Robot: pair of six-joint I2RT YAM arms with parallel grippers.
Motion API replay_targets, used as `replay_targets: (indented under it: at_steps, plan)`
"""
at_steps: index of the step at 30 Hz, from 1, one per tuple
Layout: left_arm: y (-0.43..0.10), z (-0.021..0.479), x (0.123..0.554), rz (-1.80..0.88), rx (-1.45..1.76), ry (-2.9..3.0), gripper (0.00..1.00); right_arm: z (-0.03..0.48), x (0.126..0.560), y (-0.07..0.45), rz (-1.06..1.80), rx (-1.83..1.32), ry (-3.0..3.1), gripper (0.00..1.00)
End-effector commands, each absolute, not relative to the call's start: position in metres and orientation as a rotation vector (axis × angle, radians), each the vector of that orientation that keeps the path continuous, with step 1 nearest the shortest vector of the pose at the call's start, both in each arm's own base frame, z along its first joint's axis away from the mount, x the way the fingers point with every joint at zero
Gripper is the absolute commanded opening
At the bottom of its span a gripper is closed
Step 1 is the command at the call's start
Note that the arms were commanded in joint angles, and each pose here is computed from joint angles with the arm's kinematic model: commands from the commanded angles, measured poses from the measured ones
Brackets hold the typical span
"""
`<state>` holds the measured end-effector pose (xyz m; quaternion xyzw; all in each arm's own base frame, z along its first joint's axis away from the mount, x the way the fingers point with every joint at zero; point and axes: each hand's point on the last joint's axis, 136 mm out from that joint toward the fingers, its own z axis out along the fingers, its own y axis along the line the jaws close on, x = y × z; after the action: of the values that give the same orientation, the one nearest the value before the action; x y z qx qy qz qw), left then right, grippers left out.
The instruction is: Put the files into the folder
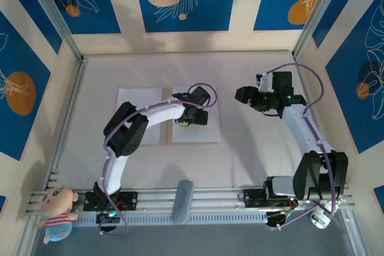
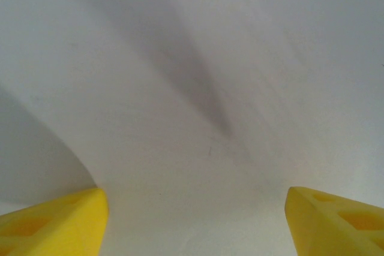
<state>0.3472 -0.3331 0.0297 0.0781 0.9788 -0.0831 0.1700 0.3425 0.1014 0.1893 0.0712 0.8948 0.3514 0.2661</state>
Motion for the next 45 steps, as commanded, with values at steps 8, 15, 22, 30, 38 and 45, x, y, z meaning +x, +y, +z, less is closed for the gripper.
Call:
replay_targets:
  at_steps: [8,15,22,30,38,45]
  plan:
    - [-0.328,0.021,0.331,-0.197,0.185,2.835,0.78,0.183,0.339,0.104,0.999,0.202,2.428,0.66]
    - [-0.328,0.026,0.331,-0.203,0.176,2.835,0.78,0.182,0.339,0.104,1.007,0.205,2.432,0.66]
    - [-0.326,0.031,0.330,-0.190,0.191,2.828,0.77,0.181,0.339,0.104,1.020,0.206,2.436,0.66]
    - [-0.328,0.035,0.330,-0.208,0.191,2.825,0.77,0.184,0.339,0.104,1.024,0.206,2.432,0.66]
    - [-0.335,0.036,0.332,-0.237,0.188,2.825,0.77,0.185,0.340,0.105,1.037,0.208,2.430,0.66]
    - [-0.340,0.057,0.338,-0.262,0.206,2.796,0.77,0.175,0.341,0.108,1.061,0.220,2.443,0.66]
